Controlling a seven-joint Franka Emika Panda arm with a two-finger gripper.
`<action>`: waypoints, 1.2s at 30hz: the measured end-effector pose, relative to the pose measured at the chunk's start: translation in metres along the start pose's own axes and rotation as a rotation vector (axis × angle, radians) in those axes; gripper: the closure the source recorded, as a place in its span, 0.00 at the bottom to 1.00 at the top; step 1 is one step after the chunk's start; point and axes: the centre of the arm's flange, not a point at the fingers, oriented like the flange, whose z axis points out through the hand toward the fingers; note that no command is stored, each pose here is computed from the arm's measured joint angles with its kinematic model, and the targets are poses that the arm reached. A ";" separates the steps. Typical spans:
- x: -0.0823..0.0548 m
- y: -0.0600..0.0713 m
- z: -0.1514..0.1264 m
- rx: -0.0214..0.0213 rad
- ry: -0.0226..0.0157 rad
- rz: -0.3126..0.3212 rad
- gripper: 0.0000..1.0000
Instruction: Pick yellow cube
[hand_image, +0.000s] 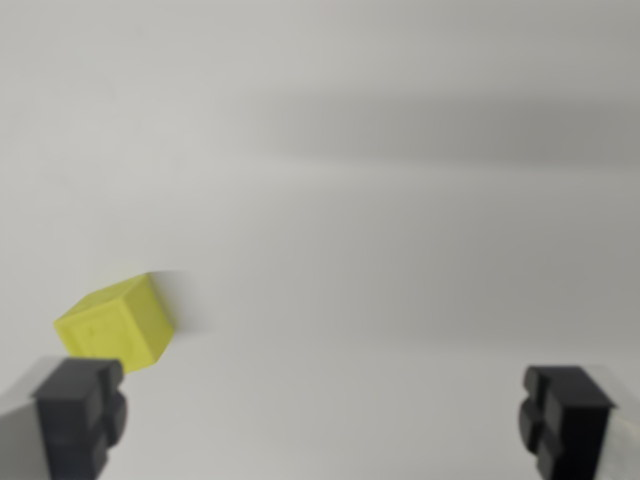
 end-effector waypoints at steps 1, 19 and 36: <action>-0.002 0.000 0.002 0.0001 -0.0003 -0.003 0.00; -0.040 -0.006 0.046 -0.0005 -0.0071 -0.062 0.00; -0.075 -0.011 0.087 -0.0009 -0.0140 -0.118 0.00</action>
